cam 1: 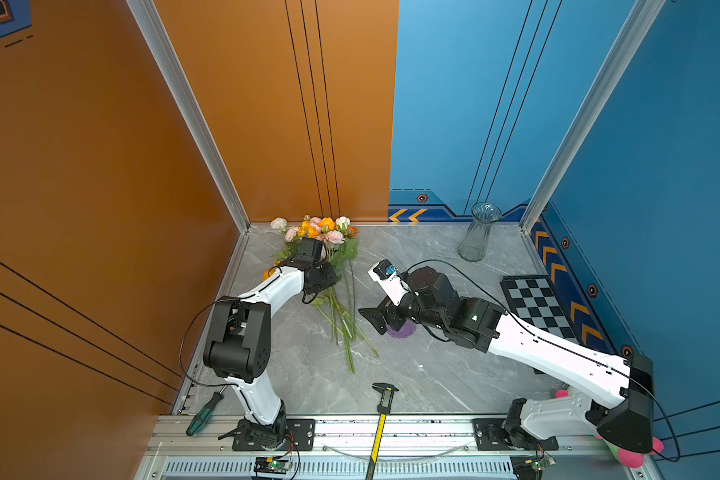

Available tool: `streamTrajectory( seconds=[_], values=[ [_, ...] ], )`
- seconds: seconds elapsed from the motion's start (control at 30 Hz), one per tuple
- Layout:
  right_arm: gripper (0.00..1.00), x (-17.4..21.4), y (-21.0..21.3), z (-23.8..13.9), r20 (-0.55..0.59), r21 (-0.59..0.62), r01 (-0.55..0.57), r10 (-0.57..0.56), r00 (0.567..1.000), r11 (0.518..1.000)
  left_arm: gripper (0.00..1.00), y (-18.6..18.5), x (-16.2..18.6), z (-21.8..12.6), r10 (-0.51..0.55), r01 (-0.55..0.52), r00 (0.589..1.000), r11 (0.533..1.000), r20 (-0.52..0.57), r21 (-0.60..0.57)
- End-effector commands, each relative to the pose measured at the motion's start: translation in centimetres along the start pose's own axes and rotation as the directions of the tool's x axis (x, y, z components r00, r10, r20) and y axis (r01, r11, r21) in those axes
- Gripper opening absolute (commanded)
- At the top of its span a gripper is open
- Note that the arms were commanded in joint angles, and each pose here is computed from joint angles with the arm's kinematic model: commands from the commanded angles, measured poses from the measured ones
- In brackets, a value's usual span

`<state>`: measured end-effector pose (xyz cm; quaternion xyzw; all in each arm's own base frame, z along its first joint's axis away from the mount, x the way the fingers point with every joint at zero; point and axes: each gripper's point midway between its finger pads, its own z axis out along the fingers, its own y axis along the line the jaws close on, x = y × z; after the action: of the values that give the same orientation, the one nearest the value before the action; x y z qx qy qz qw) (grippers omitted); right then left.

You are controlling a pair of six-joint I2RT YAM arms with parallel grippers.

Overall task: Arrange the flowers into the vase
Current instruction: 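Grasp orange flower stems with the left gripper while the right gripper withdraws, then lift the orange flower stems upright with the left gripper above the vase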

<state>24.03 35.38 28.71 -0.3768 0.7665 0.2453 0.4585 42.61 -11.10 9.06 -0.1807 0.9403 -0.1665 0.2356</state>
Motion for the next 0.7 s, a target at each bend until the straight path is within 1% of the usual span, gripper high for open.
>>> streamTrajectory(
  seconds=[0.0,0.07,0.2,0.3,0.4,0.43,0.53,0.6,0.67],
  values=[
    [1.00,-0.9,0.1,-0.7,0.046,-0.004,-0.021,0.021,0.999,1.000,0.33,-0.1,0.5,0.4,-0.001,0.001,1.000,1.000,-0.004,-0.016],
    [1.00,-0.9,0.2,-0.8,0.047,-0.013,-0.015,0.016,0.999,1.000,0.31,0.0,0.8,0.6,0.002,-0.002,1.000,1.000,-0.010,-0.021],
    [1.00,-0.7,0.5,-0.2,0.033,-0.032,0.017,-0.016,0.999,0.999,0.23,0.1,1.3,1.1,-0.013,0.013,1.000,1.000,-0.026,-0.024],
    [1.00,-0.8,0.7,-0.1,0.032,-0.076,0.054,-0.052,0.998,0.996,0.19,0.2,1.4,1.1,-0.013,0.012,1.000,1.000,-0.027,-0.029],
    [1.00,-0.7,1.1,0.2,0.035,-0.144,0.102,-0.098,0.995,0.984,0.19,0.4,1.3,1.3,-0.023,0.022,0.999,0.999,-0.023,-0.042],
    [1.00,-0.4,1.2,0.4,0.034,-0.158,0.126,-0.122,0.992,0.979,0.21,0.5,1.5,1.5,-0.029,0.028,0.999,0.999,-0.027,-0.045],
    [1.00,0.4,1.6,1.1,0.044,-0.185,0.186,-0.181,0.982,0.965,0.20,0.5,1.7,2.0,-0.047,0.045,0.998,0.997,-0.034,-0.055],
    [1.00,0.9,1.8,1.5,0.050,-0.192,0.200,-0.194,0.980,0.961,0.14,0.2,1.7,2.1,-0.048,0.046,0.998,0.997,-0.027,-0.060],
    [1.00,1.0,2.0,1.5,0.072,-0.204,0.204,-0.193,0.979,0.958,0.03,-0.5,1.5,1.7,-0.047,0.047,0.999,0.998,-0.017,-0.046]
  ],
)
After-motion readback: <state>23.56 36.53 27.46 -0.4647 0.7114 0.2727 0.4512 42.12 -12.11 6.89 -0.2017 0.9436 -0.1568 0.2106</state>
